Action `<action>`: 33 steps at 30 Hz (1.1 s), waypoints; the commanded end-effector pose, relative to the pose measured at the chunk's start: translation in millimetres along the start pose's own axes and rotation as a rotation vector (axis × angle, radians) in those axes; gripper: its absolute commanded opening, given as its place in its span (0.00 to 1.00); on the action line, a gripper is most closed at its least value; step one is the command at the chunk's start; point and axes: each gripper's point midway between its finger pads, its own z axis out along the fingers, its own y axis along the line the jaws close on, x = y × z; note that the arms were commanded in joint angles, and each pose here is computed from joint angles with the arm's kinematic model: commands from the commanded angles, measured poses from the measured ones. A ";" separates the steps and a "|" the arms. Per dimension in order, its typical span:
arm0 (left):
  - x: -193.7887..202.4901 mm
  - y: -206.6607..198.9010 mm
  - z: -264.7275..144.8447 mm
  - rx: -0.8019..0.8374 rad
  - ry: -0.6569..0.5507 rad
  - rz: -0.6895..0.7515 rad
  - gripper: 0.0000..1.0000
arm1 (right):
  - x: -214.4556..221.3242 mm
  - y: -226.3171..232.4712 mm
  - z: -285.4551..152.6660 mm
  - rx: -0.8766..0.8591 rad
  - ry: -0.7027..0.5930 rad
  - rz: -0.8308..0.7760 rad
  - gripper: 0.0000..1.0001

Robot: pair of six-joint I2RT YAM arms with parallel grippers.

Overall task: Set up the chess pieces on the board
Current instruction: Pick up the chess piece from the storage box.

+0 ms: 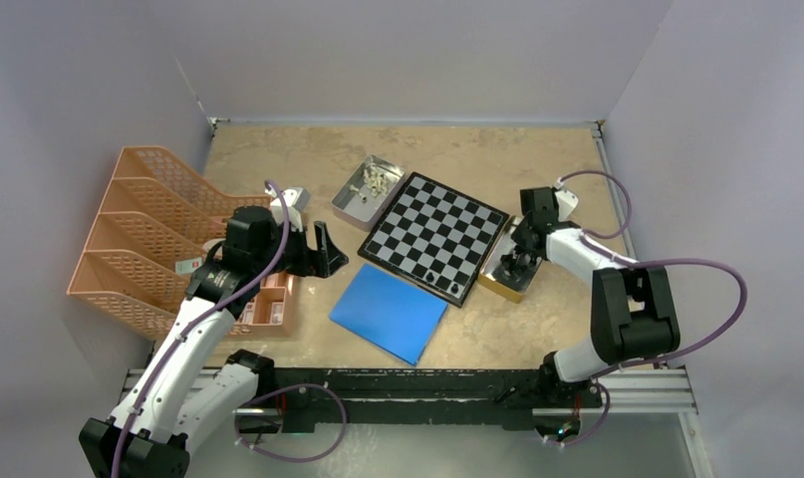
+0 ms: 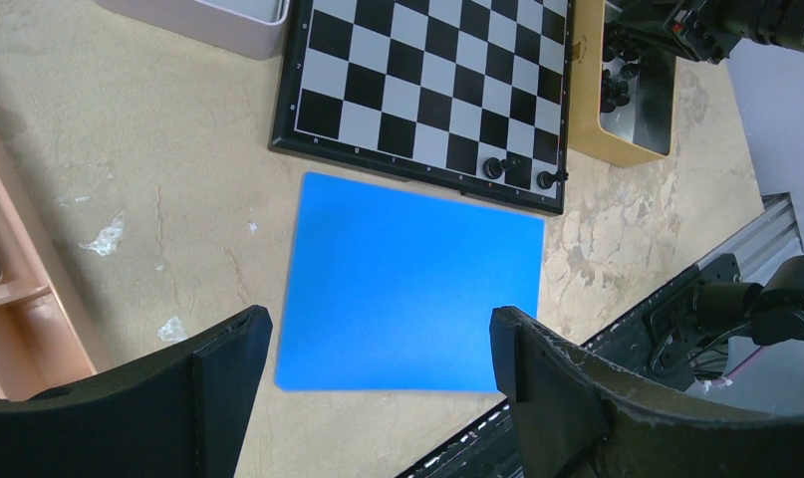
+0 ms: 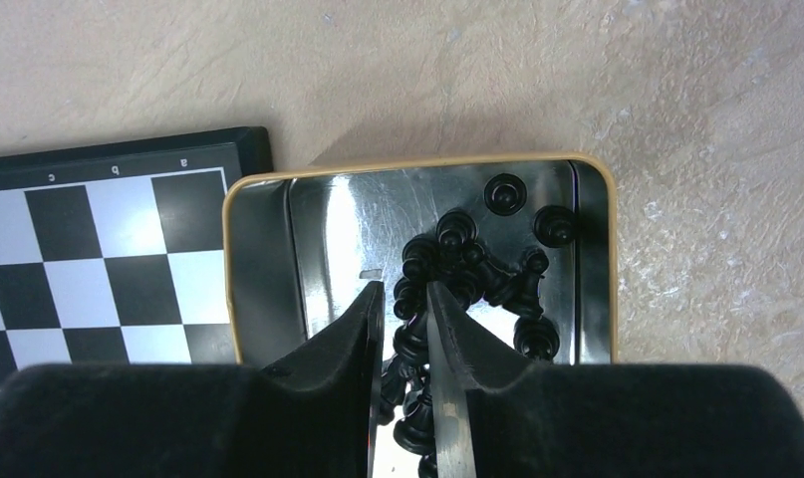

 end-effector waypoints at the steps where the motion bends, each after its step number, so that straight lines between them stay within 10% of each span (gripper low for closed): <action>1: -8.7 -8.1 -2.7 0.033 -0.035 0.029 0.81 | -18.8 7.5 2.9 0.002 -0.051 0.038 0.25; 33: -9.0 -8.2 -2.8 0.033 -0.036 0.028 0.81 | -5.4 4.1 15.0 0.011 -0.015 -0.004 0.20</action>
